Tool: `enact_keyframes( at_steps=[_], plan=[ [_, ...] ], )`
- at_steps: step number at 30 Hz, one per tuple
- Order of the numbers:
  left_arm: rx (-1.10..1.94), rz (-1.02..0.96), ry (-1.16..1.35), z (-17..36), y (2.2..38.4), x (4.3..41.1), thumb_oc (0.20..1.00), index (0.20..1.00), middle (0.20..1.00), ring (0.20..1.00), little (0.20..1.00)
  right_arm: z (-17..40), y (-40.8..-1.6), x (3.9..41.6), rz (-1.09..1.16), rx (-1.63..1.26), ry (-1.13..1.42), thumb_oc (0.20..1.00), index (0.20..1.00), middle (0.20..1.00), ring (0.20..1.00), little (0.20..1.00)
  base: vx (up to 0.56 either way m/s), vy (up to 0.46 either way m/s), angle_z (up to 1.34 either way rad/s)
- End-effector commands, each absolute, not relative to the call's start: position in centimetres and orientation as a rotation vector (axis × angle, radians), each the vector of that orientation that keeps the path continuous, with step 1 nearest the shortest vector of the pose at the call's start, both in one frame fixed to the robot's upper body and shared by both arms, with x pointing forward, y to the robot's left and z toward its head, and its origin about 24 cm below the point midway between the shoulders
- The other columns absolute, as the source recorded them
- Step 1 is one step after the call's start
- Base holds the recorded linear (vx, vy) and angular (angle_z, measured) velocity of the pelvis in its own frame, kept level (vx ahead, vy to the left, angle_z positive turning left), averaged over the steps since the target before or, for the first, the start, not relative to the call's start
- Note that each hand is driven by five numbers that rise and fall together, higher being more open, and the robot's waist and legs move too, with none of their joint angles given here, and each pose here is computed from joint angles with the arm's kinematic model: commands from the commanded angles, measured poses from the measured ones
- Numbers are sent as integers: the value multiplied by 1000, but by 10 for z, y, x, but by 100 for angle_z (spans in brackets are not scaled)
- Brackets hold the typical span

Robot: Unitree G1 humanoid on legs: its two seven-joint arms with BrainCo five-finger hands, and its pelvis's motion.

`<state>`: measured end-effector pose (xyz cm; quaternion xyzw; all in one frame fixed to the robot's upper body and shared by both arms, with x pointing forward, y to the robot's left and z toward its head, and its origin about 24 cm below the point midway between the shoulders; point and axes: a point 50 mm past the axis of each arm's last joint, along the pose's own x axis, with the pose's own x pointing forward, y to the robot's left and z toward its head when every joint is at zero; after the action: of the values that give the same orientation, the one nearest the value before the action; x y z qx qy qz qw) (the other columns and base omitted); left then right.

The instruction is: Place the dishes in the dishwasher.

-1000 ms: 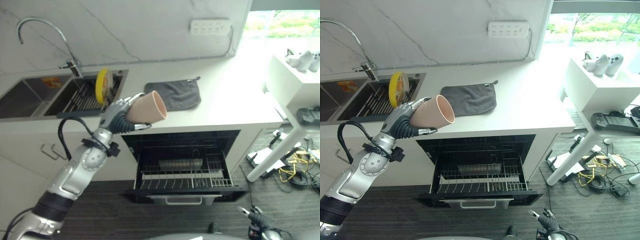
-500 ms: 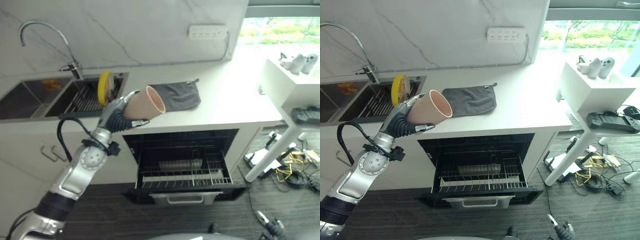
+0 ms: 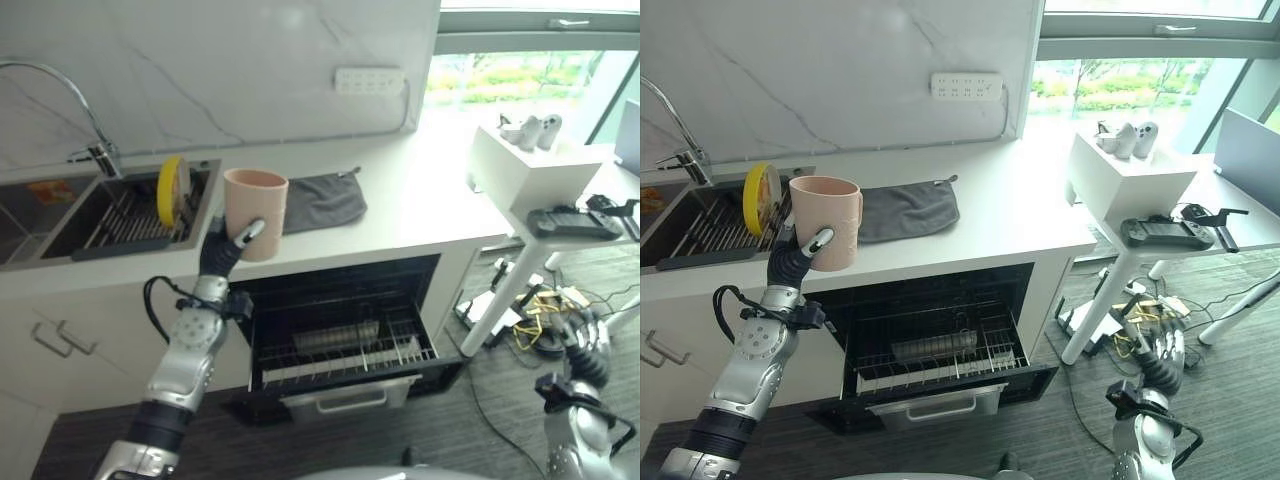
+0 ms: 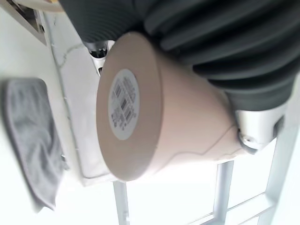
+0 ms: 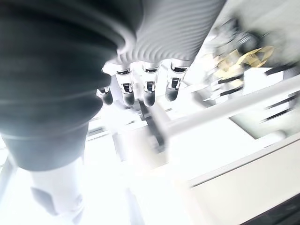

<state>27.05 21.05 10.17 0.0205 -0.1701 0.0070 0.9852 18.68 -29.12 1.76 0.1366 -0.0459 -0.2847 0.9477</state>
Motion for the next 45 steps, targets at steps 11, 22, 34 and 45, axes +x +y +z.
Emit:
enact_keyframes(
  at_steps=[11, 22, 34, 45],
  plan=[
    [-177, -307, -580, 144, 168, 275, 200, 200, 200, 200, 200, 120, -205, 244, 225, 320, -433, 1000, 1000, 1000, 1000, 1000, -4, -2, -3],
    [166, -185, -632, 148, 153, 277, 200, 200, 200, 200, 200, 148, -147, 262, 439, 261, -431, 1000, 1000, 1000, 1000, 1000, 6, -8, 11],
    [400, 43, -832, 170, 144, 279, 200, 200, 200, 200, 200, 181, -120, 278, 418, 223, -492, 1000, 1000, 1000, 1000, 1000, 19, -16, 13],
    [456, 287, -964, 170, 133, 282, 200, 200, 200, 200, 200, 194, -92, 279, 532, 288, -466, 1000, 1000, 1000, 1000, 1000, 29, -4, 6]
  ],
)
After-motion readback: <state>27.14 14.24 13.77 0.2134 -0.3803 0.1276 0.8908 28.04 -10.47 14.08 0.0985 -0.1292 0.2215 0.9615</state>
